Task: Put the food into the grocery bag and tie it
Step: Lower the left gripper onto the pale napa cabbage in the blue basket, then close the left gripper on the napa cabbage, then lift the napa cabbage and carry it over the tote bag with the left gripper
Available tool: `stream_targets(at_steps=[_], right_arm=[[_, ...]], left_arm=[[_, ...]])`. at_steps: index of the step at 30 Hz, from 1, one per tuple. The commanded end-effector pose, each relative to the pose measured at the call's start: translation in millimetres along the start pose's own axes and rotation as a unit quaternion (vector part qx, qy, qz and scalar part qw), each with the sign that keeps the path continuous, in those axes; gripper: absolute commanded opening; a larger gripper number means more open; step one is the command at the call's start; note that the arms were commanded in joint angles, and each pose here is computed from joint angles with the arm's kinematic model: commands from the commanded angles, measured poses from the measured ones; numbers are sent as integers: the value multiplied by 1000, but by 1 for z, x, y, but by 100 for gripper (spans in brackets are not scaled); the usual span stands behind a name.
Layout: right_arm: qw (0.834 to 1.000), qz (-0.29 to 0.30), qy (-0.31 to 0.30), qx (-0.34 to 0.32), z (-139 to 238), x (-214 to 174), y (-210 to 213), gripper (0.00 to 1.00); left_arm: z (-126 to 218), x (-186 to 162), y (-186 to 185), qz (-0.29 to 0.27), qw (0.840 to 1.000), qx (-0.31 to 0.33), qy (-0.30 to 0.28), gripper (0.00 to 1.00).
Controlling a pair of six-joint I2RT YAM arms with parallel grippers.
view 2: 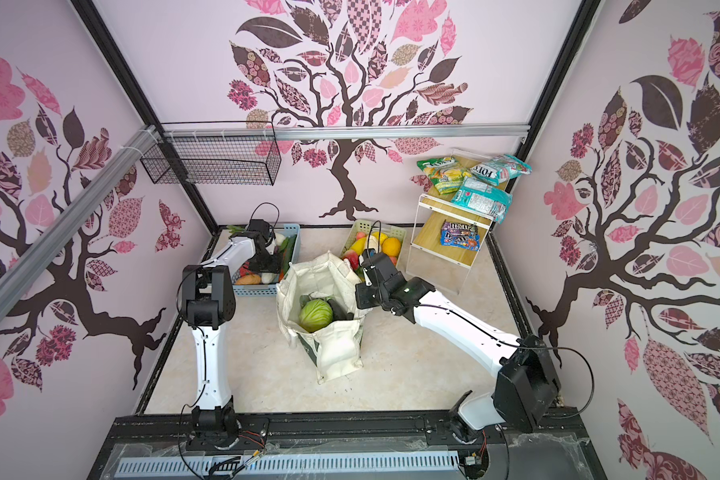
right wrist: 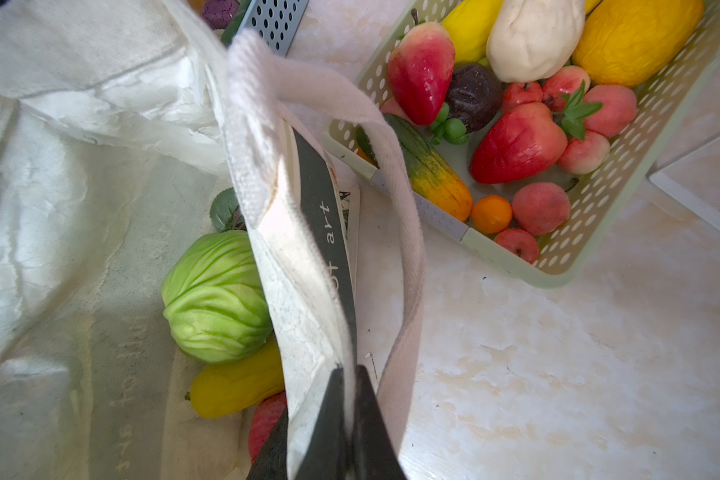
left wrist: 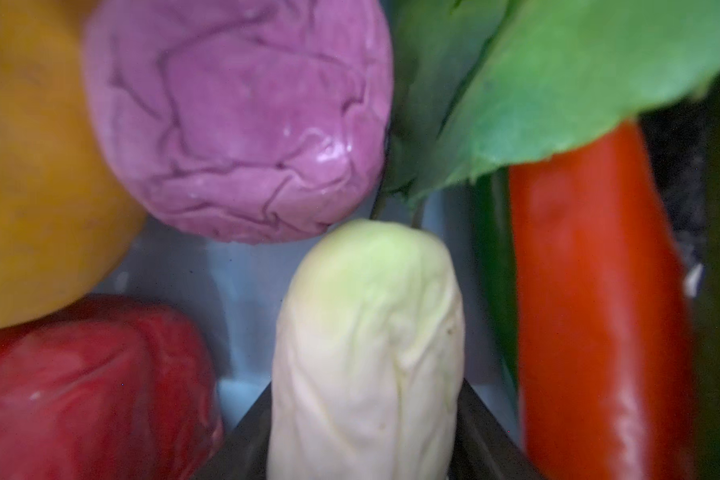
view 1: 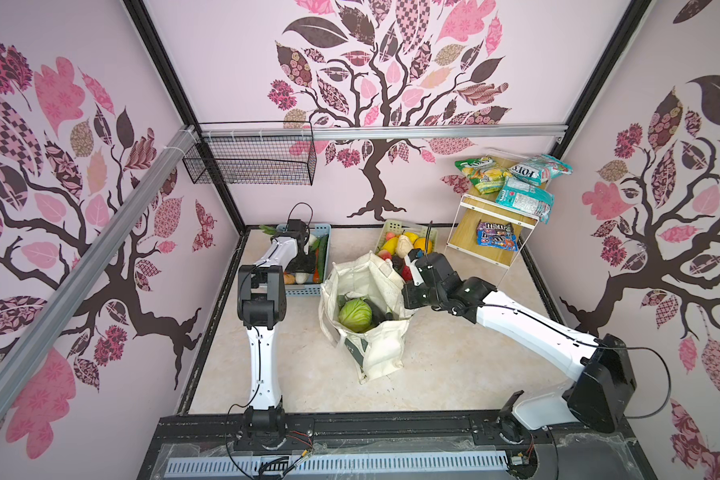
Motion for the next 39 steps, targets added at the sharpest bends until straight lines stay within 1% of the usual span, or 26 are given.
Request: stream_targets(at_steps=[1,7,14,20,31,39], right_arm=[[1000,-1,7,1,-3,3,3,0],[1000,-2,4,3,0,3,3,0],[1000,-2,1,4,3,2,2,0],[1000,-2,-1,9,5,2,4,0],[1000,-3,-6,17,7,5,7,0],[1000,-9,-7,23,6,6,9,0]], left_arm=[[15,2,6,4,1000,16,-13,54],[33,14,5,23,998,14,-51,51],[47,16,4,33,997,8,-64,50],[71,22,3,43,995,2,-89,49],[109,27,-14,92,985,-56,-134,49],[146,29,-31,125,970,-110,-177,49]])
Point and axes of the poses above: each gripper's point midway between its finger pads, its own z axis back along the fingers, its own y axis along the line the jaws close on, x = y × z, the point moved 1 cm from there along z, back along the fingers, and after that the axes turned 14 degrees about -z, right-handed, at the moved point
